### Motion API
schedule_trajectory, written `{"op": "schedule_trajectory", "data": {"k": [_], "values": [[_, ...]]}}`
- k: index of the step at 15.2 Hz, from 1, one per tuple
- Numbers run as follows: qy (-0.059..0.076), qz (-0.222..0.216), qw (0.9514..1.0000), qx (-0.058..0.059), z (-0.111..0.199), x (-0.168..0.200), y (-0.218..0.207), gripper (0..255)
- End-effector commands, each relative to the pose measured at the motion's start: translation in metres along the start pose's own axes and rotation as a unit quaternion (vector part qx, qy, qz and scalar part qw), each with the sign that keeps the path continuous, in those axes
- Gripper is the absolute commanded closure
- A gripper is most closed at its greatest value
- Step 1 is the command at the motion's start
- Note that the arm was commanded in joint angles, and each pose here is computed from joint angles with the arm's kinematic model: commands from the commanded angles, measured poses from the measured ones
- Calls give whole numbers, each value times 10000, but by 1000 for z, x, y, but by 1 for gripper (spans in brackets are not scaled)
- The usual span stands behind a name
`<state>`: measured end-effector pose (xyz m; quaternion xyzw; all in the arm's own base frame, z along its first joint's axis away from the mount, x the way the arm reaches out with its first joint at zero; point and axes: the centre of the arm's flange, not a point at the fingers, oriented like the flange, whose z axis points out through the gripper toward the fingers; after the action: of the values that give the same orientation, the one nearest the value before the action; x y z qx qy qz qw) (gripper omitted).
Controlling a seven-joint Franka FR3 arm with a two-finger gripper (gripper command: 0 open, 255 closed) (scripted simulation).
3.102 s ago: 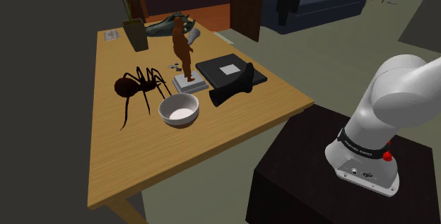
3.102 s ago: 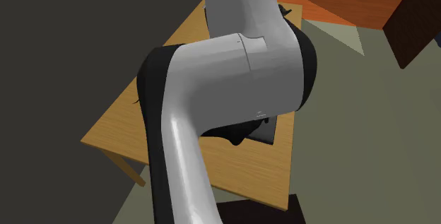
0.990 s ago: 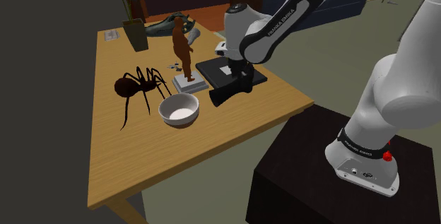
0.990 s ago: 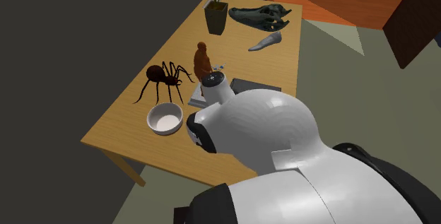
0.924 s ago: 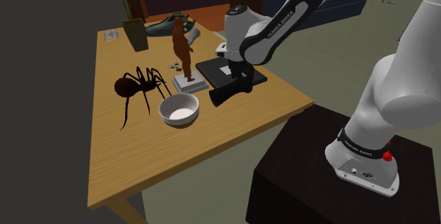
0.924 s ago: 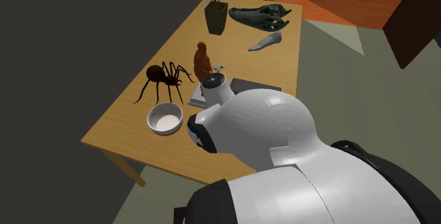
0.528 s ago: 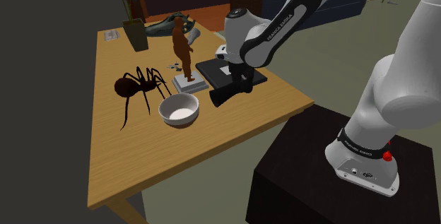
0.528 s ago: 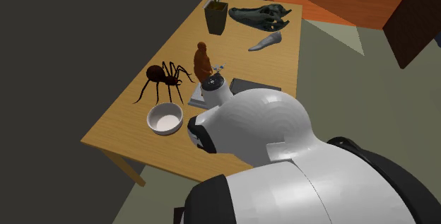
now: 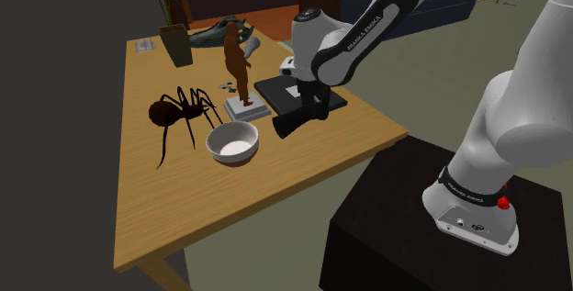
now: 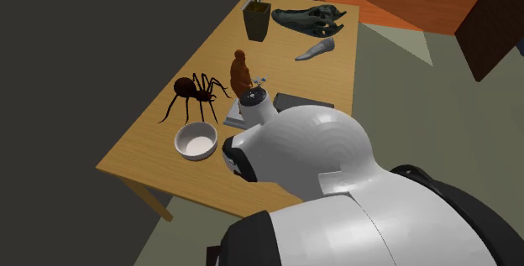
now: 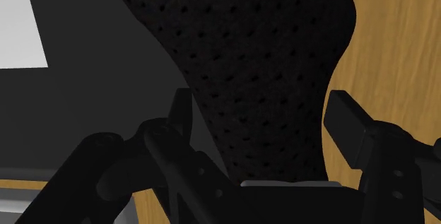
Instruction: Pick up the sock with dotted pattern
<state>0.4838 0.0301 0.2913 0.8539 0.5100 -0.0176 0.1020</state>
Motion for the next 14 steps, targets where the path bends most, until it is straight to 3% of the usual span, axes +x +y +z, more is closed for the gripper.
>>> {"op": "schedule_trajectory", "data": {"k": [1, 14], "values": [[-1, 2, 10000, 0, -10, -2, 1, 255], [0, 2, 10000, 0, -73, -10, 11, 255]]}}
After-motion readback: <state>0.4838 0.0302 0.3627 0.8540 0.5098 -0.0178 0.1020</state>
